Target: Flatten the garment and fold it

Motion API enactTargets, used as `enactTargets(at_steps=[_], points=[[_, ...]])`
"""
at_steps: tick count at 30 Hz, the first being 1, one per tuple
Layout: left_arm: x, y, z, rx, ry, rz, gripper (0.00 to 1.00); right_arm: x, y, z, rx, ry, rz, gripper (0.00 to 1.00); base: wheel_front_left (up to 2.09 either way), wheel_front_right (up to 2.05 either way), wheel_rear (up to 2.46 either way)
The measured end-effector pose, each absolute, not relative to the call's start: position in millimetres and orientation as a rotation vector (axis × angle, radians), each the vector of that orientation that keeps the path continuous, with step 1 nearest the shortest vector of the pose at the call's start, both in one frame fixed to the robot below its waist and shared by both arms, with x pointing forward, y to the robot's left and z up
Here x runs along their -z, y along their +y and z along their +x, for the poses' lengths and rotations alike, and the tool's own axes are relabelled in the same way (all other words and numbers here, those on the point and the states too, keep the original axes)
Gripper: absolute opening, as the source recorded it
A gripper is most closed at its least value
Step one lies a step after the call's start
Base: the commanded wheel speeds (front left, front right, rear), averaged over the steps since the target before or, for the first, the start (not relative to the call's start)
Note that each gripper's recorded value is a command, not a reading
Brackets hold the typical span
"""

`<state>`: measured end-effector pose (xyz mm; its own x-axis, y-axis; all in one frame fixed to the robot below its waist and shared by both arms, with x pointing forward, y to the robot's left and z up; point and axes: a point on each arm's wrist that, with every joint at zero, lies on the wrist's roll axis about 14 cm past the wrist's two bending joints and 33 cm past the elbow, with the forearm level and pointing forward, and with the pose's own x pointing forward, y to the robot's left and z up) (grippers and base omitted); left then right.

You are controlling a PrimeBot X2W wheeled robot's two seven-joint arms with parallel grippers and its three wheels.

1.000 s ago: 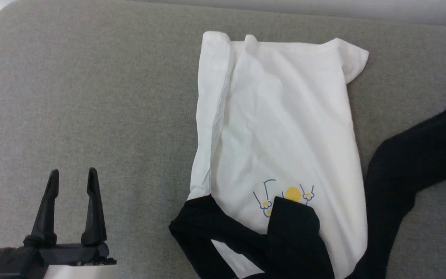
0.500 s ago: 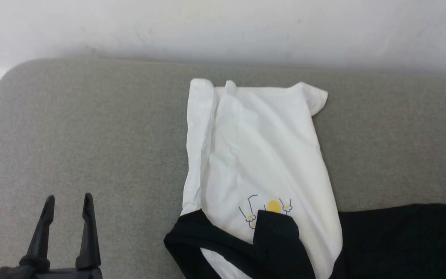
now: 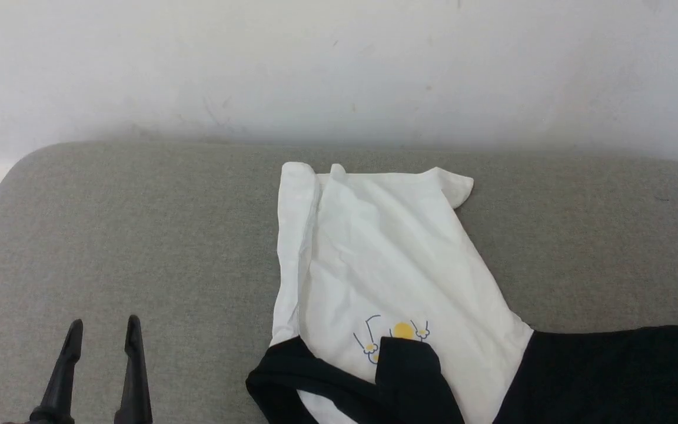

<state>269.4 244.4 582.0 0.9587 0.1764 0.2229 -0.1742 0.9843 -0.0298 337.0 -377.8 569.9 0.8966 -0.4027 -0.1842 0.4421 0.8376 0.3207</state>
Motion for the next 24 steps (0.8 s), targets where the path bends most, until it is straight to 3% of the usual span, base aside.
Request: enactTargets(at_steps=[5,12,24], points=[[-582.8,242.4,269.3,-0.172,-0.227,-0.013,1.00,-594.3,-325.0,365.2,0.260,0.074,0.318,0.00,0.00,0.00,0.00],[-582.7,244.3,267.8,-0.186,-0.227,-0.016,1.00,-617.8,-205.0,394.5,-0.109,0.080,0.255,0.00,0.00,0.00,0.00],[-581.7,252.1,264.4,-0.225,-0.230,-0.014,1.00,-609.6,-23.2,375.1,-0.652,0.162,0.229,0.00,0.00,0.00,0.00]])
